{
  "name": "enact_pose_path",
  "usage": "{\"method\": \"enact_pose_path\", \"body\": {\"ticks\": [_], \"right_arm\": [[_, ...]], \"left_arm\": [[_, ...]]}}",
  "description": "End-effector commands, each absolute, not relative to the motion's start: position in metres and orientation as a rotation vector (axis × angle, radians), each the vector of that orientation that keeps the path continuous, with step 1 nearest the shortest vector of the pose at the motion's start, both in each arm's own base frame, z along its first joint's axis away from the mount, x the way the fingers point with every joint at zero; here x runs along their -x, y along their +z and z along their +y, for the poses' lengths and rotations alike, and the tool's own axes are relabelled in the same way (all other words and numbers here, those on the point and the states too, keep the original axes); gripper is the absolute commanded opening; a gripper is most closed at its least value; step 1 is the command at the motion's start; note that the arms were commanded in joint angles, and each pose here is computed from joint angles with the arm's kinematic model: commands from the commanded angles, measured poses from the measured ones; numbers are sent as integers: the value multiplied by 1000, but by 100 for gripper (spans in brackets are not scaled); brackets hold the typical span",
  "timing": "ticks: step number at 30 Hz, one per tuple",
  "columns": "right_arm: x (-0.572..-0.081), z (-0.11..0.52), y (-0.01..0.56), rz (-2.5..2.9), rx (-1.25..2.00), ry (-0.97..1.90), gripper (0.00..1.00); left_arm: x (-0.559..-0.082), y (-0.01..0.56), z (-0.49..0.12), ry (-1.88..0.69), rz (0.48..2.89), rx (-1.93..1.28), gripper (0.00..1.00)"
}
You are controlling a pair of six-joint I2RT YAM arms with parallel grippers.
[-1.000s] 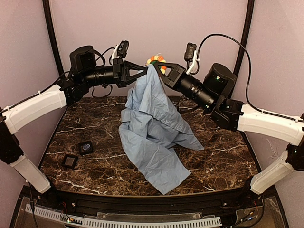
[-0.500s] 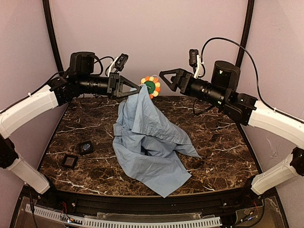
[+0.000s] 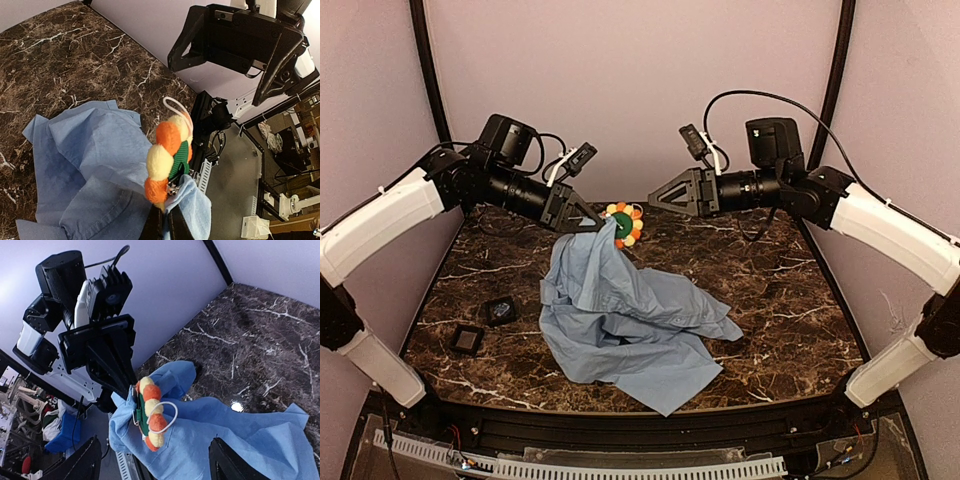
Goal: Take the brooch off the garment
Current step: Pass from the left arm to the right
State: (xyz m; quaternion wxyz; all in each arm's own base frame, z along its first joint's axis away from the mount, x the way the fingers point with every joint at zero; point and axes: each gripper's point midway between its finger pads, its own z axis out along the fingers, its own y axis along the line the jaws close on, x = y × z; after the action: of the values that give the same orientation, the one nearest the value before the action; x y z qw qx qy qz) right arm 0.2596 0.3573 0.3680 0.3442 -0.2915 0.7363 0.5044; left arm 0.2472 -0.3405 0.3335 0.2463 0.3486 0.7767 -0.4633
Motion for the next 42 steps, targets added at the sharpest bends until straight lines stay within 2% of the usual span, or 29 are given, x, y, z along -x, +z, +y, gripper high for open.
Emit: {"method": "enact_pose_path", "body": {"ticks": [1,14,24,34,38,40,42], "right_arm": [[-236,374,357,1971,896,1485,72],[-228,398,331,1995,966,1585,60],[-226,408,325,1982,937,1661,36],[-236,411,315,1995,904,1594,0],[-243,404,317,1961,846,1537,0],[-244,400,324,1921,810,1557,0],[-245,398,329,1890,774,1588,0]], "left_arm": [[-242,319,-336,-1151,2166,-1033,1],[-238,316,-350,-1153,2167,-1078,1],[-240,322,-356,-1181,2141,-1066,1],[-243,328,-358,-1192,2125,-1030,1],[-244,325,-356,-1187,2142,-1008,1],[-243,324,-355,-1193,2154,-985,5],[-242,323,-353,-1195,2160,-966,14]]}}
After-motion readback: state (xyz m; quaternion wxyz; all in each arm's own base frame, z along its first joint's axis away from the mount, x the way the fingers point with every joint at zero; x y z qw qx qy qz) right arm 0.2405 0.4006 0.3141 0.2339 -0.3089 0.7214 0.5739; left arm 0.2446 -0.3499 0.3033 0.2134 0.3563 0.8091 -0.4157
